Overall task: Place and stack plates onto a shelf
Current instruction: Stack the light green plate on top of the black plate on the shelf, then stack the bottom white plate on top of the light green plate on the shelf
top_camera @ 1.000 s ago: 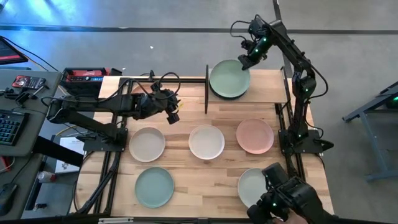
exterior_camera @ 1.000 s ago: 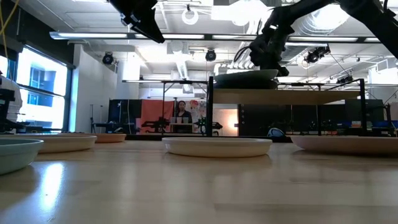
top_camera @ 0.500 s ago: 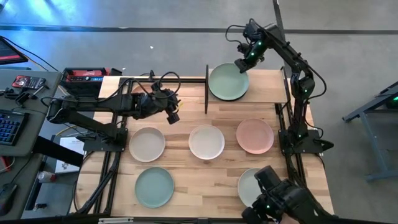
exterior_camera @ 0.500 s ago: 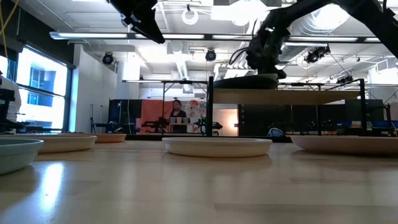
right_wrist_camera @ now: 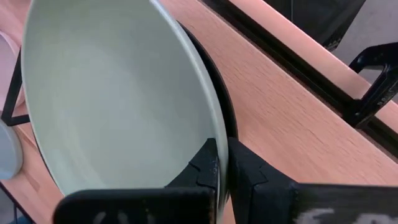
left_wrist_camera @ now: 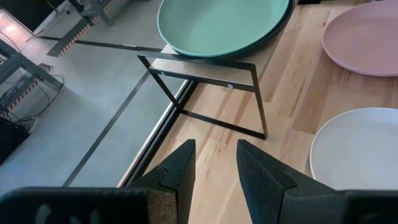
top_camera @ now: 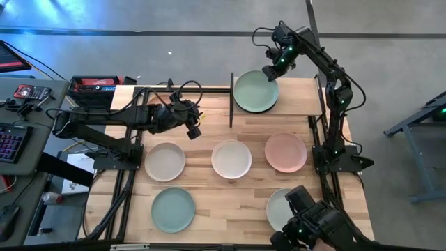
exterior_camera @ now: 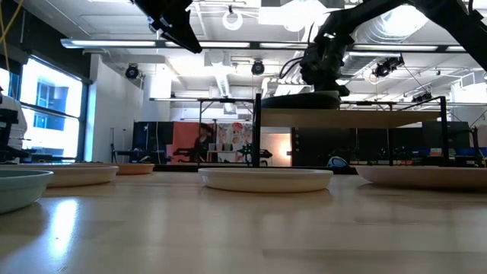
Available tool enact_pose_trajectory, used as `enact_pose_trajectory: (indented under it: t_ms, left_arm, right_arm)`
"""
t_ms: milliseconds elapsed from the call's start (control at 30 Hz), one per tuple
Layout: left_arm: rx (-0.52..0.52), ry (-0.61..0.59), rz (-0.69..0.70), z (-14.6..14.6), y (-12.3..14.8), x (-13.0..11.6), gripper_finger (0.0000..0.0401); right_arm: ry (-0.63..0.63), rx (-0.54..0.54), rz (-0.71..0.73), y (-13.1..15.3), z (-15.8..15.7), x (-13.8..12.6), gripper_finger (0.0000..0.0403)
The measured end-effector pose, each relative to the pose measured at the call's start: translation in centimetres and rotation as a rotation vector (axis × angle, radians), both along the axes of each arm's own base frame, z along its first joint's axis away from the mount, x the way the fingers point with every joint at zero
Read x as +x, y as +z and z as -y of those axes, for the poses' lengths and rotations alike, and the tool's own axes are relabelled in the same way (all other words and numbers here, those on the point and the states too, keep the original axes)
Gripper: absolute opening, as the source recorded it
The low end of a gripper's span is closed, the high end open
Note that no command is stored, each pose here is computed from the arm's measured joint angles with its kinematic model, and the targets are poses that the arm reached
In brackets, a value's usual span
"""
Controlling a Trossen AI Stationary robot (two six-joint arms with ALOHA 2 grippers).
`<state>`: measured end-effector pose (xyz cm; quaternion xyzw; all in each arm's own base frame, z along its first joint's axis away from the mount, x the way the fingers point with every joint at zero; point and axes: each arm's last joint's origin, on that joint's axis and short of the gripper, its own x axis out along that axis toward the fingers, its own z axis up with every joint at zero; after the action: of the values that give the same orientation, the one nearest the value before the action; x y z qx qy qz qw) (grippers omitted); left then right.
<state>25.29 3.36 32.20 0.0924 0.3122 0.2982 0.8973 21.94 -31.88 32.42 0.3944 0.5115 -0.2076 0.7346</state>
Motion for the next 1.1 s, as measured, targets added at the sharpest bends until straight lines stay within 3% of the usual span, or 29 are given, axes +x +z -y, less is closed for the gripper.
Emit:
enact_pose_trajectory:
  t_ms: [200,567,1100]
  left_arm:
    - [0.0,0.0,0.0,0.0,0.0,0.0,0.0106]
    - [0.0,0.001,0.0,0.0,0.0,0.0,0.0106]
    - [-0.027,0.019,0.025,0.0,0.0,0.0,0.0106]
  right_arm:
    - [-0.001,0.012,-0.008,0.0,-0.1,-0.1,0.0013]
    - [-0.042,0.034,-0.01,0.4,-0.2,-0.3,0.0109]
    - [-0.101,-0.02,0.08,4.5,-0.6,-1.0,0.0117]
